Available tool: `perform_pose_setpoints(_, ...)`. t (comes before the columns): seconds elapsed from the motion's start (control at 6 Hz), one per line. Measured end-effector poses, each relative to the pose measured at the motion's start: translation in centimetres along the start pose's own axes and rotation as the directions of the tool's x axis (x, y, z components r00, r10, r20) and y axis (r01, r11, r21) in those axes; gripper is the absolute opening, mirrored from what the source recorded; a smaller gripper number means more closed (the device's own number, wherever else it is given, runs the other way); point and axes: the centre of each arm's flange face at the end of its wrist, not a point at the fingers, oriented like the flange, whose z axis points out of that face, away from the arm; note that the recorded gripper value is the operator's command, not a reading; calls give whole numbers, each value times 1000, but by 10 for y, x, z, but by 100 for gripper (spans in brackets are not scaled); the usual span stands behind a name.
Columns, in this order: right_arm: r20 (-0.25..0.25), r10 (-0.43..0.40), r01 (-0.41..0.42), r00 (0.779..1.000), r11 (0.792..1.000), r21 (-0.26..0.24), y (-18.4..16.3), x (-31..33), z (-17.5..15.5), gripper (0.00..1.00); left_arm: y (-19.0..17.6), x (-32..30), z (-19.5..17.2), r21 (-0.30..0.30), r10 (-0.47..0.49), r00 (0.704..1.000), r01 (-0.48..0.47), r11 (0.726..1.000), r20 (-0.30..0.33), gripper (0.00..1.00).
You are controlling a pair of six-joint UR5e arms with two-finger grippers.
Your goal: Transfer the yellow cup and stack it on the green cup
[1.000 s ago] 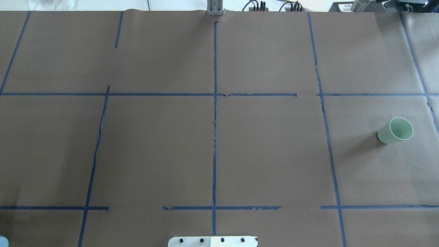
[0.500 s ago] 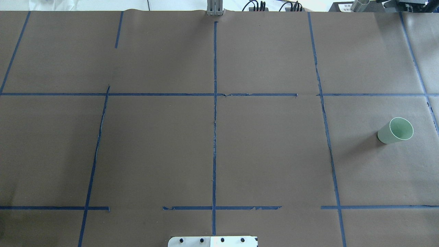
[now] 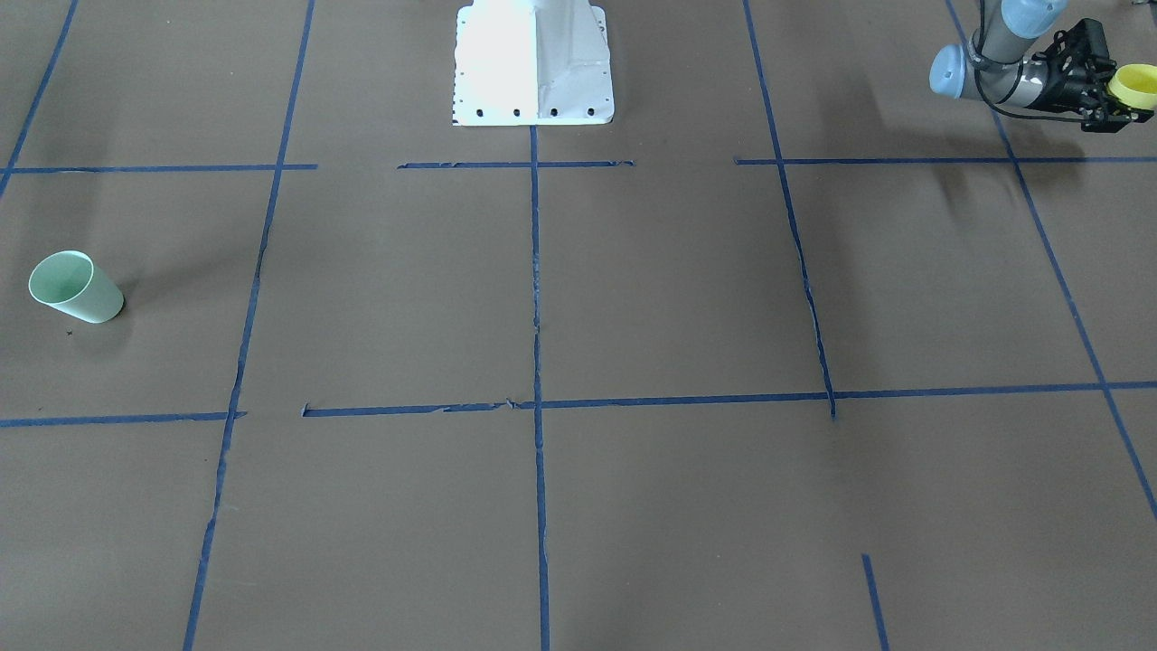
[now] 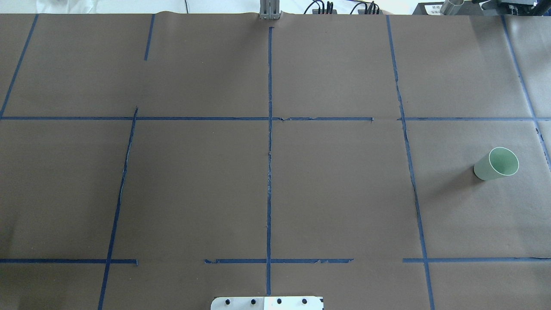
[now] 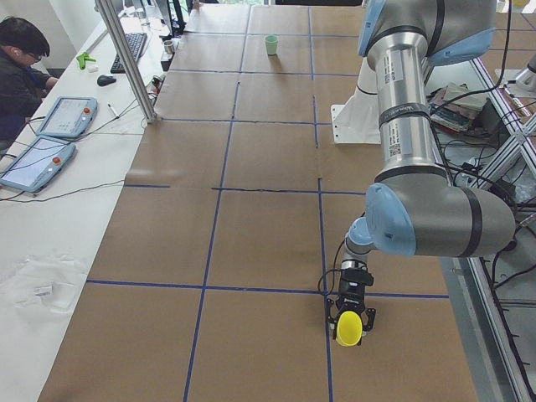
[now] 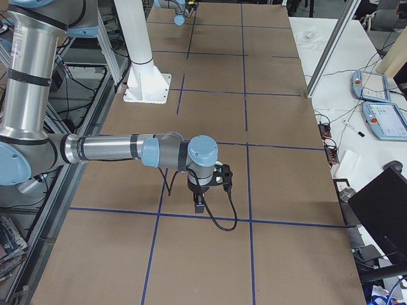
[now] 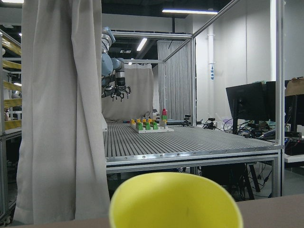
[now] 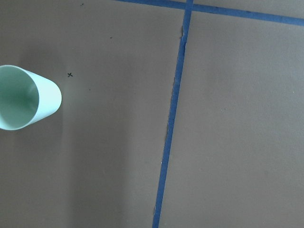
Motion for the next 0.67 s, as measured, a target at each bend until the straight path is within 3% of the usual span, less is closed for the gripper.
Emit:
perform_pose_setpoints(0.33, 3, 7, -7, 1000, 1000, -5, 1, 2, 2, 100, -28, 52, 29, 9, 7, 998, -6, 1000, -56, 66)
perform_pose_setpoints(0.67, 6, 11, -11, 1000, 1000, -9, 1, 2, 4, 100, -62, 107, 54, -23, 13, 993, -15, 1000, -114, 67)
